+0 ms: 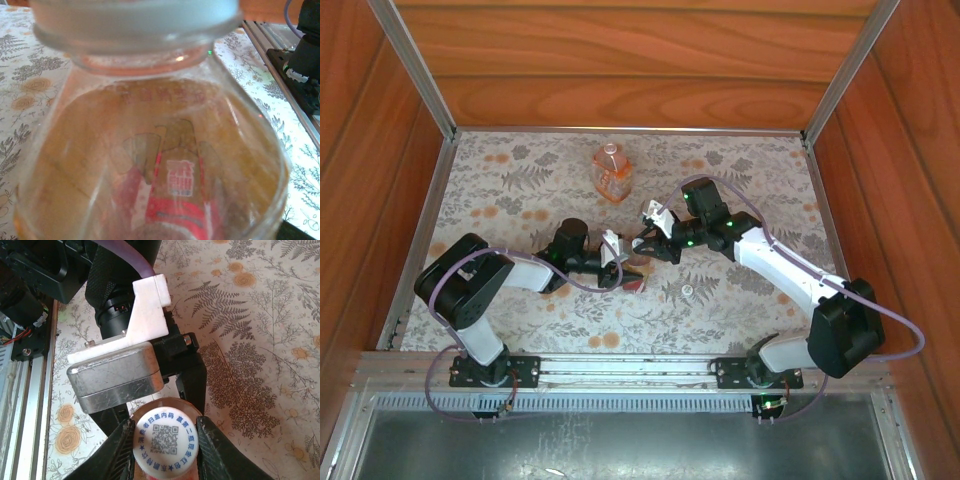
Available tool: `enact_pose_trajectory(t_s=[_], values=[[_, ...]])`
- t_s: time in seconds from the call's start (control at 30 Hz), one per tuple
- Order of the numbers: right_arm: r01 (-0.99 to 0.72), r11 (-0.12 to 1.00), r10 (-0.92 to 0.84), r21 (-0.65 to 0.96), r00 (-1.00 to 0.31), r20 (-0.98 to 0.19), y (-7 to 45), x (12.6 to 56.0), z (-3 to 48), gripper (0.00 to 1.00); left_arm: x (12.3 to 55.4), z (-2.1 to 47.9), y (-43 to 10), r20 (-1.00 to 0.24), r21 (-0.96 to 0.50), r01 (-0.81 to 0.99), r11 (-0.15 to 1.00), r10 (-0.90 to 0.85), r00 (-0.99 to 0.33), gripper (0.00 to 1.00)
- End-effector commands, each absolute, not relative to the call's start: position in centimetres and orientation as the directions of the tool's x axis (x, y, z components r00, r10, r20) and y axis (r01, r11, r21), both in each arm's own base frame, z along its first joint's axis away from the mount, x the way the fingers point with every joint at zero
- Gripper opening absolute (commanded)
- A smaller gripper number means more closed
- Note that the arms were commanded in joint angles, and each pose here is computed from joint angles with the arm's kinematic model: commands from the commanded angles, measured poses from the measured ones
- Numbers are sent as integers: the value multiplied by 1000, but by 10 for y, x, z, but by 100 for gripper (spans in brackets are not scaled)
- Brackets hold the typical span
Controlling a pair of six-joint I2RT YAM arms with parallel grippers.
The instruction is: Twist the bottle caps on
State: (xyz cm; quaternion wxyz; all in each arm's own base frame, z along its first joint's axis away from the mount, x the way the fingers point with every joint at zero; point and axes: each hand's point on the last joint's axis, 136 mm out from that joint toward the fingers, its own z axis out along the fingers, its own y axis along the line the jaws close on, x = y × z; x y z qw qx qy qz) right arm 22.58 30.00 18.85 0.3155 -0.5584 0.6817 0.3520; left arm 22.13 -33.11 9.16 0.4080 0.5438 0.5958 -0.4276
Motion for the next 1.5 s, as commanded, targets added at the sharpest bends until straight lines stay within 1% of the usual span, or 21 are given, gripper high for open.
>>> enact_pose_trajectory(t_s=[0.0, 0.03, 0.07, 0.13, 0.27, 0.43, 0.6, 0.73, 0.77, 0.8, 0.83, 0.9, 0.97, 1.03, 1.1, 1.17, 1.23, 1.3, 1.33, 1.4, 1.47], values=[[-985, 105, -518, 137, -171, -838, 300, 221, 200, 28, 212, 81, -330, -934, -145, 989, 24, 328, -145, 65], [-987, 100, -517, 129, -162, -841, 298, 219, 200, 28, 212, 85, -330, -936, -149, 989, 22, 320, -148, 70], [-989, 86, -512, 123, -150, -846, 297, 216, 201, 25, 211, 89, -330, -938, -152, 988, 17, 313, -149, 72], [-992, 43, -504, 117, -123, -855, 295, 207, 203, 24, 208, 96, -330, -943, -153, 988, 5, 300, -147, 75], [-993, -15, -453, 115, -96, -886, 293, 197, 221, 24, 206, 107, -330, -951, -137, 991, -1, 281, -131, 75], [-991, -56, -418, 119, -85, -905, 293, 190, 229, 24, 201, 119, -333, -958, -126, 992, -23, 261, -116, 70], [-988, -13, -436, 156, -135, -890, 294, 197, 220, 24, 205, 118, -331, -957, -114, 993, 15, 268, -114, 61], [-966, 124, -437, 227, -258, -862, 291, 209, 210, 24, 217, 116, -328, -954, -84, 992, 98, 281, -109, 52], [-951, 184, -425, 249, -305, -852, 288, 214, 209, 25, 223, 115, -326, -951, -71, 988, 136, 289, -108, 48], [-929, 249, -407, 274, -357, -841, 286, 220, 206, 23, 227, 114, -324, -950, -55, 985, 164, 295, -103, 47], [-895, 323, -381, 307, -420, -824, 282, 227, 203, 19, 233, 113, -322, -948, -32, 980, 197, 304, -93, 46], [-830, 441, -345, 341, -507, -790, 275, 235, 197, 18, 245, 112, -319, -944, 14, 965, 262, 321, -74, 46], [-738, 560, -280, 376, -596, -753, 267, 244, 192, 14, 259, 114, -315, -936, 81, 936, 343, 348, -47, 46], [-643, 645, -218, 412, -672, -708, 262, 248, 187, 13, 274, 116, -316, -924, 157, 900, 407, 382, -11, 46], [-510, 748, -130, 424, -740, -660, 252, 258, 182, 6, 288, 115, -319, -893, 272, 849, 453, 447, 47, 46], [-355, 827, -18, 436, -792, -610, 240, 266, 176, 3, 298, 116, -328, -843, 400, 790, 465, 525, 118, 46], [-246, 861, 64, 446, -817, -574, 232, 268, 175, 1, 303, 117, -335, -807, 469, 752, 463, 570, 153, 46], [-233, 857, 86, 459, -815, -573, 232, 268, 181, 4, 303, 117, -339, -802, 480, 746, 462, 576, 160, 46], [-239, 855, 86, 461, -809, -581, 232, 268, 185, 8, 302, 117, -339, -805, 474, 750, 461, 572, 157, 46], [-296, 843, 50, 449, -788, -614, 234, 267, 195, 22, 298, 115, -337, -814, 455, 759, 465, 563, 143, 46], [-424, 809, -43, 408, -733, -678, 241, 263, 210, 43, 292, 114, -333, -838, 406, 788, 464, 532, 119, 46]])
